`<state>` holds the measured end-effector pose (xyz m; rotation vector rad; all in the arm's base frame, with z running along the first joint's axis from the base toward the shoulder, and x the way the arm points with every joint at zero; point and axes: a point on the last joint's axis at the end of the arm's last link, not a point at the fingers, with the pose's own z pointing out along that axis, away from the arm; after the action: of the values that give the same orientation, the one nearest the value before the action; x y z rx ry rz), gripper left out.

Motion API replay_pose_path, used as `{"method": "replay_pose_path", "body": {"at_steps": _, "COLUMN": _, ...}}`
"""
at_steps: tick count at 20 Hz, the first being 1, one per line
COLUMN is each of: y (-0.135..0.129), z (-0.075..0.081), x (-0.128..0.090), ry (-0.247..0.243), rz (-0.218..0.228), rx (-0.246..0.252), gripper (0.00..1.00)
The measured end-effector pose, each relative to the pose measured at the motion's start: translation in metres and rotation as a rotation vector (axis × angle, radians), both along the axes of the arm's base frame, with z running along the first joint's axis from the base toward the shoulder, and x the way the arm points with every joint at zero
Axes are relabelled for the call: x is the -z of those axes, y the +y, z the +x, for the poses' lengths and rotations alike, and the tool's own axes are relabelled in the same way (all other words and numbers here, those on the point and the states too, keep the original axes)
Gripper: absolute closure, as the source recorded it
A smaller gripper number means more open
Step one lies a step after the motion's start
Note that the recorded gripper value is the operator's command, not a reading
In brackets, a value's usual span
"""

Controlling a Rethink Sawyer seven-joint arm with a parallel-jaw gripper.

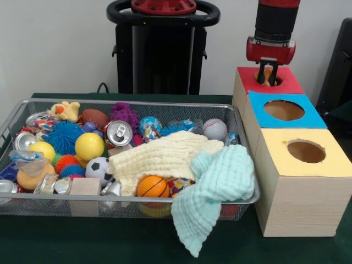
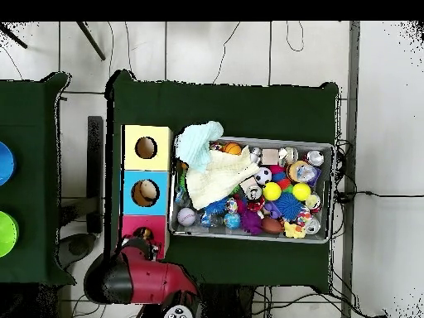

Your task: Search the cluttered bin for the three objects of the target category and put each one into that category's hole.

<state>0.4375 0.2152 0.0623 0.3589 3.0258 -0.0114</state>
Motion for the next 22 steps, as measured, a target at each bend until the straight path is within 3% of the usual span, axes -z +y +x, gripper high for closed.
{"method": "replay_pose_path", "body": {"at_steps": 8, "y": 0.000, "z": -0.002, "x": 0.012, "ry": -0.009, "rz": -0.010, "rx": -0.003, "gripper": 1.00}}
{"method": "replay_pose_path", "body": {"at_steps": 9, "y": -0.003, "z": -0.005, "x": 0.020, "ry": 0.000, "rz": -0.016, "rx": -0.001, "gripper": 0.00}}
{"method": "replay_pose_path", "body": {"at_steps": 22, "y": 0.004, "z": -0.001, "x": 0.022, "ry": -0.027, "rz": -0.012, "rx": -0.015, "gripper": 0.00}}
